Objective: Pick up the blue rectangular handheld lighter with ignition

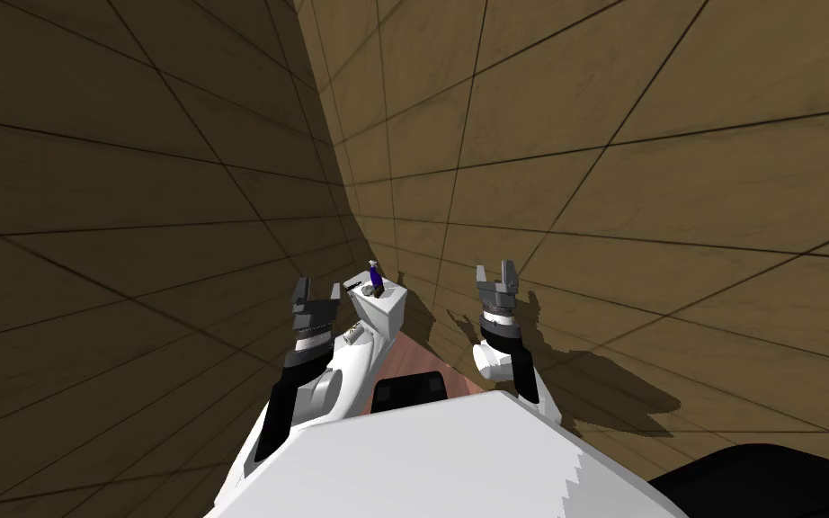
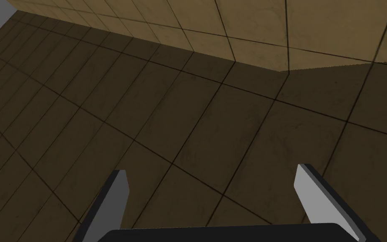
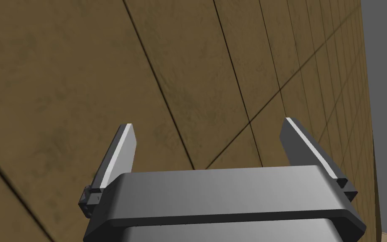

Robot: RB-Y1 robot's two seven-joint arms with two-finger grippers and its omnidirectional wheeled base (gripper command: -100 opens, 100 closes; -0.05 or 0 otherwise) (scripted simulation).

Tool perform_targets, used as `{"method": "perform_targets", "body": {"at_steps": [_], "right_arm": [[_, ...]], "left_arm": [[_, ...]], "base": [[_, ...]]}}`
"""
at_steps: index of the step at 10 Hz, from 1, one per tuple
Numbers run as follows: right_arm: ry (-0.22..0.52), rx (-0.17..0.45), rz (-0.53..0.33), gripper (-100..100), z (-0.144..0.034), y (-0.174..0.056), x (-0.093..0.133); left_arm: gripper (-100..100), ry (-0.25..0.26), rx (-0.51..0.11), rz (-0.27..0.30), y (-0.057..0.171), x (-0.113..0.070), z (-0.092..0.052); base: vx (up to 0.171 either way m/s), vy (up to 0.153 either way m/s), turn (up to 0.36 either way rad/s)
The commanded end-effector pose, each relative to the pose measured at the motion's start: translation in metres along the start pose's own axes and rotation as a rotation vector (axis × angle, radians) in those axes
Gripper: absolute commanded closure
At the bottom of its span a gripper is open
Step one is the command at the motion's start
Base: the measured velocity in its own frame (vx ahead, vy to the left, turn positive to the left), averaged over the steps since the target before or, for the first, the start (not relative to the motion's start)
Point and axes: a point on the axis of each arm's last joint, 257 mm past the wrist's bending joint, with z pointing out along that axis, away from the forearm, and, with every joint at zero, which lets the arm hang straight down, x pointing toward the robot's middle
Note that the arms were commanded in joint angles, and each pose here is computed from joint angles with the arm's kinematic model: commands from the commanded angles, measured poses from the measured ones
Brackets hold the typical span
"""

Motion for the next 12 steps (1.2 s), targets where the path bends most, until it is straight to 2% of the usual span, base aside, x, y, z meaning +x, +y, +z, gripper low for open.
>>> {"method": "perform_targets", "body": {"at_steps": [1, 3, 4, 6, 7, 8, 9, 10, 11, 12], "right_arm": [[0.0, 0.0, 0.0, 0, 0.0, 0.0, 0.0], [0.0, 0.0, 0.0, 0, 0.0, 0.0, 0.0], [0.0, 0.0, 0.0, 0, 0.0, 0.0, 0.0], [0.0, 0.0, 0.0, 0, 0.0, 0.0, 0.0], [0.0, 0.0, 0.0, 0, 0.0, 0.0, 0.0], [0.0, 0.0, 0.0, 0, 0.0, 0.0, 0.0], [0.0, 0.0, 0.0, 0, 0.0, 0.0, 0.0], [0.0, 0.0, 0.0, 0, 0.0, 0.0, 0.0], [0.0, 0.0, 0.0, 0, 0.0, 0.0, 0.0], [0.0, 0.0, 0.0, 0, 0.0, 0.0, 0.0]], "left_arm": [[-100, 0.037, -0.047, 0.004, 0.02, 0.002, 0.002], [-100, 0.061, -0.11, 0.001, 0.048, 0.001, 0.005], [-100, 0.061, -0.11, 0.001, 0.048, 0.001, 0.005], [-100, 0.072, -0.183, -0.009, 0.081, -0.002, 0.01], [-100, 0.071, -0.189, -0.009, 0.083, -0.003, 0.009], [-100, 0.072, -0.226, -0.016, 0.1, -0.005, 0.013], [-100, 0.071, -0.232, -0.016, 0.103, -0.006, 0.011], [-100, 0.068, -0.272, -0.025, 0.12, -0.009, 0.015], [-100, 0.067, -0.278, -0.024, 0.123, -0.01, 0.014], [-100, 0.061, -0.319, -0.035, 0.14, -0.014, 0.018]], "base": [[0.002, -0.003, 0.067], [0.008, -0.009, 0.075], [0.007, -0.007, 0.018], [0.009, -0.006, 0.079], [0.008, -0.007, 0.035], [0.005, -0.005, 0.071], [0.005, -0.005, 0.036], [0.003, -0.005, 0.058], [0.002, -0.005, 0.046], [0.003, -0.006, 0.086]]}}
